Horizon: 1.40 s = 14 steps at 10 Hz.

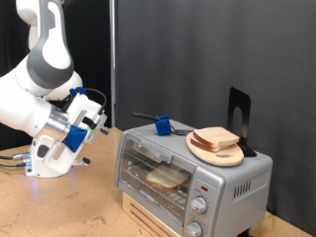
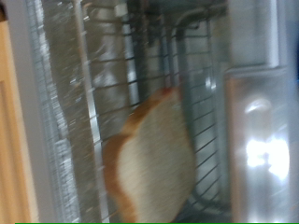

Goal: Make a piece of toast with the oven

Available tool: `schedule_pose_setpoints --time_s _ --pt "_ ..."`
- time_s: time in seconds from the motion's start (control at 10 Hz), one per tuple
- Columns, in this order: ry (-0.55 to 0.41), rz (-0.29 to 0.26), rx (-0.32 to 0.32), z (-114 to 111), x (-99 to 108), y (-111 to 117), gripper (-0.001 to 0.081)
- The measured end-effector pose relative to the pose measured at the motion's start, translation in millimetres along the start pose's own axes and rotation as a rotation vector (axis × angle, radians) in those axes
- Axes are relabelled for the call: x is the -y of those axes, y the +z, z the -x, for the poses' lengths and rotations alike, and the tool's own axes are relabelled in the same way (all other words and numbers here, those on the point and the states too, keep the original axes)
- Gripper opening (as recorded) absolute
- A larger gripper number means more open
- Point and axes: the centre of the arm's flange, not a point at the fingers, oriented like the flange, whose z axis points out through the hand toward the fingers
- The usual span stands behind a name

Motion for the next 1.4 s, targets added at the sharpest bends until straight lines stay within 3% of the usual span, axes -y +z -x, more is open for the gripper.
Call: schedule_pose_setpoints --time_s 0.3,0.5,0.7,0.9,1.1,1.2,1.4 --pt "0.028 -0.131 0.179 -12 22 -13 0.0680" --pt "-0.049 -0.126 0.264 -36 38 -15 0.0680" --pt "-0.163 -0.121 0.211 -66 48 -15 0.0680" --pt "-0.181 -0.119 0.199 -73 52 -12 0.0680" --pt "-0.178 -0.125 0.337 -65 50 -13 0.0680" --pt "-0.189 -0.177 0.362 -71 54 -9 0.0680" --pt "-0.211 -0.293 0.327 -95 63 10 0.0680"
